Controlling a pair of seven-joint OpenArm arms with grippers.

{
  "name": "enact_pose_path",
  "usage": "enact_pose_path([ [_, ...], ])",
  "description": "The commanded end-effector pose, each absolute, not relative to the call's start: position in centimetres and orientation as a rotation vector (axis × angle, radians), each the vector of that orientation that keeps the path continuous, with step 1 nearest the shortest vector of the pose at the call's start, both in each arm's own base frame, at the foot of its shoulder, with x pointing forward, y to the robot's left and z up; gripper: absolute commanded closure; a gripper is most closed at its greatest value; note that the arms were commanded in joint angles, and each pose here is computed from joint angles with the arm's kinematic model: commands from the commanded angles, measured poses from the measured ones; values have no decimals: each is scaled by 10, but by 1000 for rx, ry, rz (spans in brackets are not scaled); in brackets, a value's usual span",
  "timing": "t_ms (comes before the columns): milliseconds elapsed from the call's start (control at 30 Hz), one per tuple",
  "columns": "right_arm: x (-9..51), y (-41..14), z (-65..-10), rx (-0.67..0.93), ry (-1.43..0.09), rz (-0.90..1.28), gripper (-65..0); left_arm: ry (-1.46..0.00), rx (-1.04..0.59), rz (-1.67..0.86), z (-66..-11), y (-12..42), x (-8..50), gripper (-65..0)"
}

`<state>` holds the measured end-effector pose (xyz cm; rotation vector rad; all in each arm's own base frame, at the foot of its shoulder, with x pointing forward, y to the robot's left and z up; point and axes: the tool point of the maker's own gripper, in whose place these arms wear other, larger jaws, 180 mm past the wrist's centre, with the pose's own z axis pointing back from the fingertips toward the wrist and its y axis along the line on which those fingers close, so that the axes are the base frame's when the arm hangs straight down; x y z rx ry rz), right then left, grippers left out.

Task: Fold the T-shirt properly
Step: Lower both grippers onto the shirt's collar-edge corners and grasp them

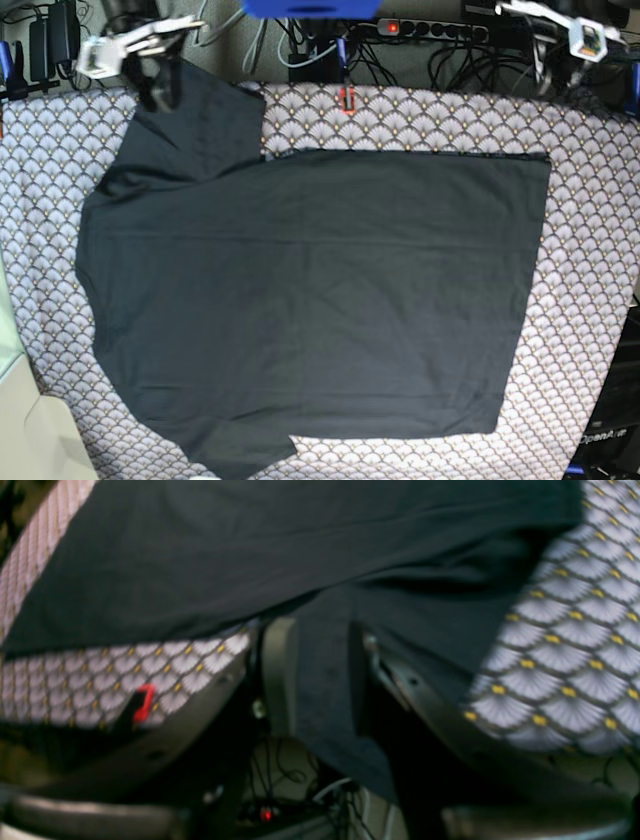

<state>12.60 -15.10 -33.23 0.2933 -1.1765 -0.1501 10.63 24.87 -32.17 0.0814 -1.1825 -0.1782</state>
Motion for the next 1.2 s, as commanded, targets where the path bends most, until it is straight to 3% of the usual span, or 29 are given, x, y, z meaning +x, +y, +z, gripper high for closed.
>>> enact_pose_path([
  [0, 125, -149, -325, 339, -1192, -145, -207, -1217, 95, -185, -310, 251, 112, -179],
  [133, 127, -137, -327, 524, -1125, -134, -274, -1198, 137, -180, -302, 263, 126, -180],
  [267, 132, -149, -331, 556, -1106, -171, -326, -1193, 160, -169, -292, 269, 139, -180],
  [900, 153, -221, -390, 529, -975, -321, -330, -1175, 159, -32, -290, 287, 178, -181],
  [1167, 144, -221, -407, 533, -928, -358, -330, -1187, 159, -31, -288, 287, 182, -181],
])
